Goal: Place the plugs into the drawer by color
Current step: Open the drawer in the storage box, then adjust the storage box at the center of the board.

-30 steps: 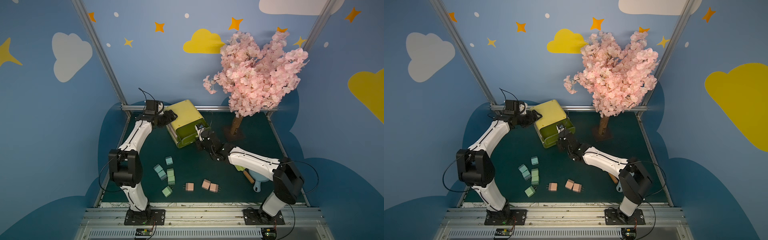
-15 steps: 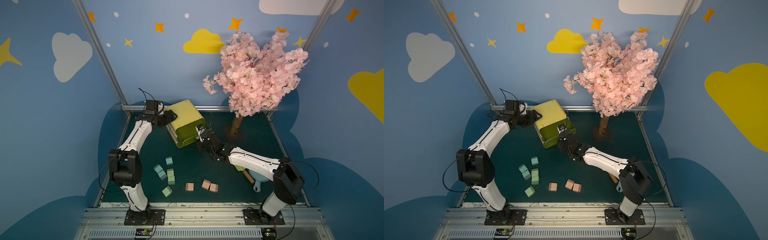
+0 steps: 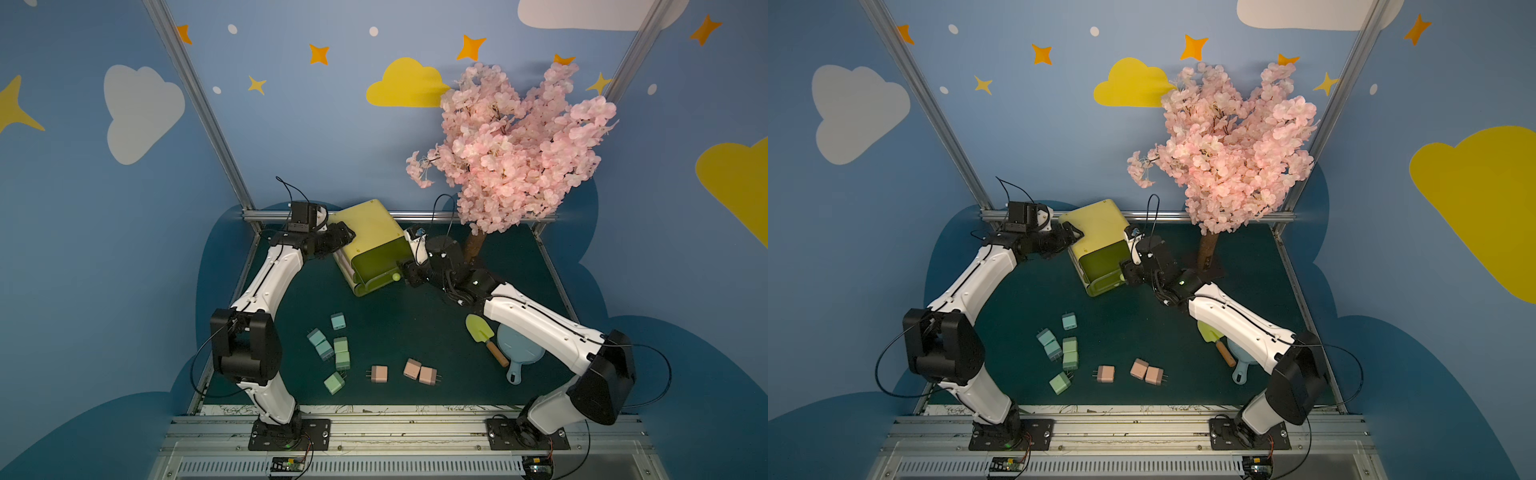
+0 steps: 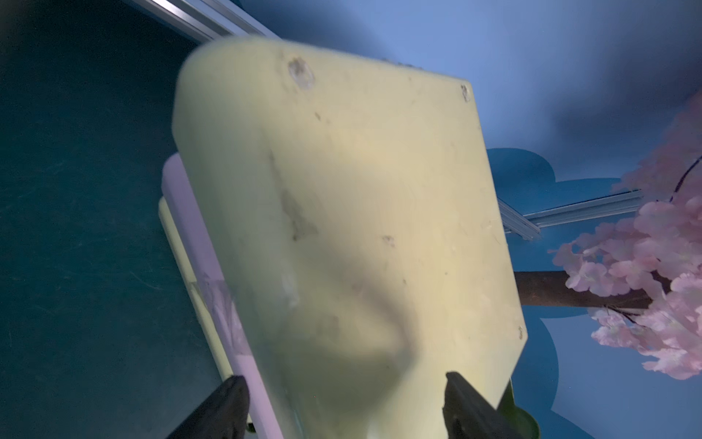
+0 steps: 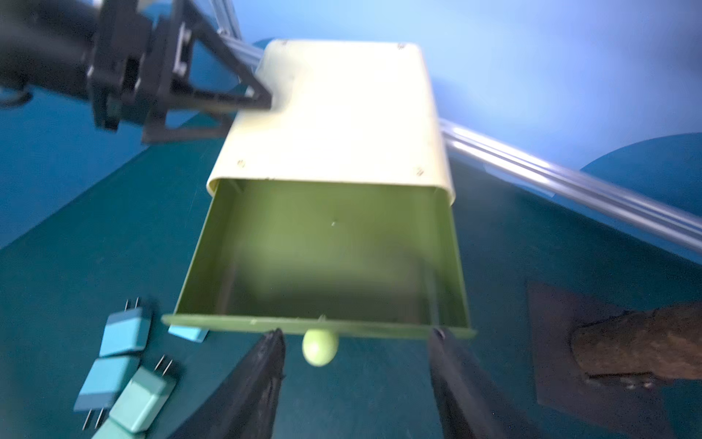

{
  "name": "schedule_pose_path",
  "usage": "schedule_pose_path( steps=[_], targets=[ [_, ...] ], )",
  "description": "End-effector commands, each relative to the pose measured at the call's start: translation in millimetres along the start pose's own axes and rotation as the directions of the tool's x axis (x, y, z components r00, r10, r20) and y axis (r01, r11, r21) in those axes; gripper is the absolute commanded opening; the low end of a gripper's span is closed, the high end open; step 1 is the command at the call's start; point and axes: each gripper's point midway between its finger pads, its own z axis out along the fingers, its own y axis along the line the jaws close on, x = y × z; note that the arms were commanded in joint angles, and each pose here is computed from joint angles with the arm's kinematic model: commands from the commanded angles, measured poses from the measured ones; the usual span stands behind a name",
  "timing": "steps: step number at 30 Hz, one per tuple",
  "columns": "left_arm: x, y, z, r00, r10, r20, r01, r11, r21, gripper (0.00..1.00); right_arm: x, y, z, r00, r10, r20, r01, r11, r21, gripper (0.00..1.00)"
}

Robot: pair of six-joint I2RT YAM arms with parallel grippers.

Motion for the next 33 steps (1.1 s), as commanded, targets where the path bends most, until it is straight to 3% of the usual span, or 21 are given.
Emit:
schedule_pose_path(
  steps=[1,12,24,33],
  targets=[
    [7.3,-16.1,-5.3,1.0,0.003,0.008,-0.004,1.0,0.022,0.82,-11.0,-12.8,19.4,0.999,0.047,0.0,-0.047,0.998,-0.05,0.65],
    [1.9,-8.9,10.1,1.0,0.0,0.004,0.0,1.0,-0.017,0.83,-14.3,-27.1,70.6,0.988,0.15,-0.044,-0.155,0.978,-0.139,0.66],
    [-12.7,-9.4,49.1,0.999,-0.035,-0.026,0.035,0.999,0.002,0.82,-8.4,-33.2,94.4,0.982,0.173,-0.075,-0.182,0.972,-0.147,0.66],
    [-17.3,-12.3,58.6,0.998,-0.044,-0.035,0.044,0.999,0.016,0.82,-11.6,-37.8,107.9,0.981,0.177,-0.081,-0.188,0.972,-0.142,0.66]
  ],
)
